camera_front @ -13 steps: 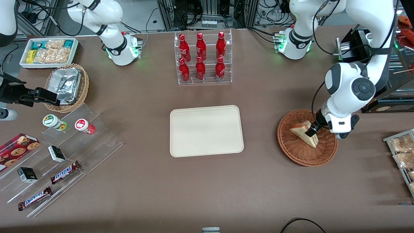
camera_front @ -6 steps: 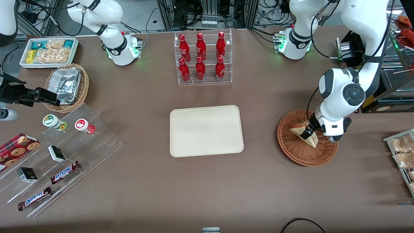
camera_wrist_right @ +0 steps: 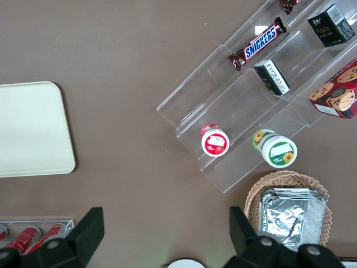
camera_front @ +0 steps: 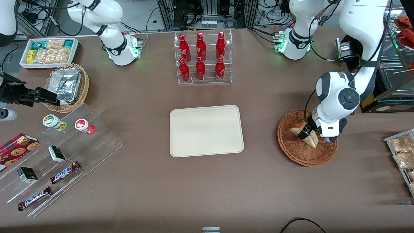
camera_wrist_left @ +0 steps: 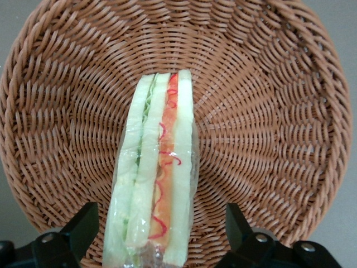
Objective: Place sandwich from basket to tray
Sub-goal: 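Lower the left gripper and close it on the wrapped sandwich, then lift the sandwich and carry it over the cream tray, then lower the sandwich onto the tray and open the left gripper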
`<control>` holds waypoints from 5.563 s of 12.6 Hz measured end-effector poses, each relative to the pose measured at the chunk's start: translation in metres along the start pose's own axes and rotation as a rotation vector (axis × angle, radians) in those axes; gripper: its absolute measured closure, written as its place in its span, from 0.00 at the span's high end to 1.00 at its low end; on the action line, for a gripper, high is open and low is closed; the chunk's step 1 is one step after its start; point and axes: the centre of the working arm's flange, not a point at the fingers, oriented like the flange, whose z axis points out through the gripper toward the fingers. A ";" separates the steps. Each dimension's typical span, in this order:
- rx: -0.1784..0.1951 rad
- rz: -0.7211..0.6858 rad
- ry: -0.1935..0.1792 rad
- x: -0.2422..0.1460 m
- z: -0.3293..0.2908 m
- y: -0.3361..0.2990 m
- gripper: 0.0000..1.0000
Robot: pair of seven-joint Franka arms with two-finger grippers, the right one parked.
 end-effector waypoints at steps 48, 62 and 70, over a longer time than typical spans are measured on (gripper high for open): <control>0.056 0.716 -0.085 -0.365 0.015 0.289 0.15; 0.060 0.690 -0.086 -0.366 -0.011 0.299 0.99; 0.068 0.752 -0.082 -0.306 -0.147 0.282 1.00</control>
